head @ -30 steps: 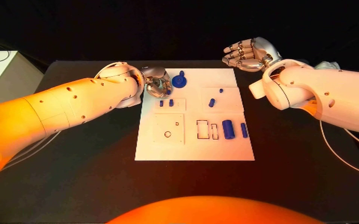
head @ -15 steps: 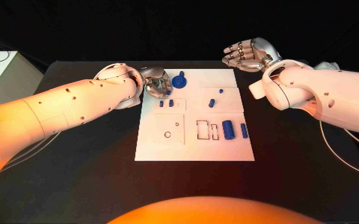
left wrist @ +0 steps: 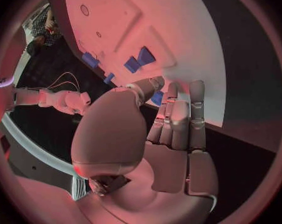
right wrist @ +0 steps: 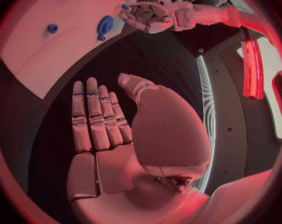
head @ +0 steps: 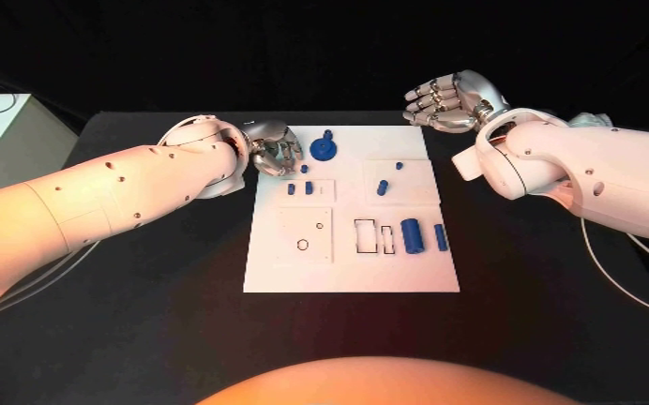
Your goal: Assemble the parts on the task board
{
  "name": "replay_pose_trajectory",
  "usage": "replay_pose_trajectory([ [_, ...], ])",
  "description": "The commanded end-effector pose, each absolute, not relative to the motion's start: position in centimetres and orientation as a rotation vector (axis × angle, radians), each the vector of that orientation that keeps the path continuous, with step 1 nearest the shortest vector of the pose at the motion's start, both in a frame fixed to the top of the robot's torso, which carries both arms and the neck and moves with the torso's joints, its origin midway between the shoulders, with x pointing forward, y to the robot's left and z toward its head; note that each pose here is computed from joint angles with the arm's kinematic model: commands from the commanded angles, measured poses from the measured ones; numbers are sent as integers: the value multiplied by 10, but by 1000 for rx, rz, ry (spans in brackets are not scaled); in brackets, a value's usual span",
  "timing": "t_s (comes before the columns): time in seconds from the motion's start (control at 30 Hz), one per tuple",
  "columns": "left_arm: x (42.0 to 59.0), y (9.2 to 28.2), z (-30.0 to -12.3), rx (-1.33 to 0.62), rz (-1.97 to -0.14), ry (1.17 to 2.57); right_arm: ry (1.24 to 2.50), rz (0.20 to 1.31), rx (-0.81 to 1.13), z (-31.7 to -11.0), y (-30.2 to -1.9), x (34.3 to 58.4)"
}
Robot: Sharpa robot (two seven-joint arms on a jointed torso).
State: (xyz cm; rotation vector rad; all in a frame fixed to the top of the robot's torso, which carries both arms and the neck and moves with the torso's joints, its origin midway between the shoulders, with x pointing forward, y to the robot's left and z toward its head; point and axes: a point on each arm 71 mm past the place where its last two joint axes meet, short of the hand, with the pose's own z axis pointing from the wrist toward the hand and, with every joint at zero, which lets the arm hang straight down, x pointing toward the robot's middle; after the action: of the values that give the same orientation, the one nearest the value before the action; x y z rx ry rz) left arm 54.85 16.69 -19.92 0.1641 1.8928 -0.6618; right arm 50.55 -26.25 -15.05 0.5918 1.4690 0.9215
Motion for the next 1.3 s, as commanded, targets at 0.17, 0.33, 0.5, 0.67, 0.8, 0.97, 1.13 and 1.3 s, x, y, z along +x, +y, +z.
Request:
replay_pose_trajectory([
  [0.17,548,185,-194,115,-665,1877,1644,792,252,-158,-260,506],
  [0.33,545,199,-184,-58,-831,1820,1711,633,-22,-165,-258,505],
  [0.5,539,209,-172,-283,-1085,1728,1711,499,-195,-172,-256,503],
  [0.67,531,221,-162,-470,-1331,1619,1677,397,-296,-179,-253,501],
  [0.8,527,230,-157,-580,-1437,1548,1648,354,-325,-182,-250,500],
  [0.97,522,238,-154,-679,-1506,1493,1635,334,-342,-186,-246,499],
  [1.13,518,243,-151,-717,-1531,1471,1639,340,-356,-191,-240,498],
  [1.3,516,244,-150,-731,-1537,1462,1644,355,-365,-195,-233,497],
])
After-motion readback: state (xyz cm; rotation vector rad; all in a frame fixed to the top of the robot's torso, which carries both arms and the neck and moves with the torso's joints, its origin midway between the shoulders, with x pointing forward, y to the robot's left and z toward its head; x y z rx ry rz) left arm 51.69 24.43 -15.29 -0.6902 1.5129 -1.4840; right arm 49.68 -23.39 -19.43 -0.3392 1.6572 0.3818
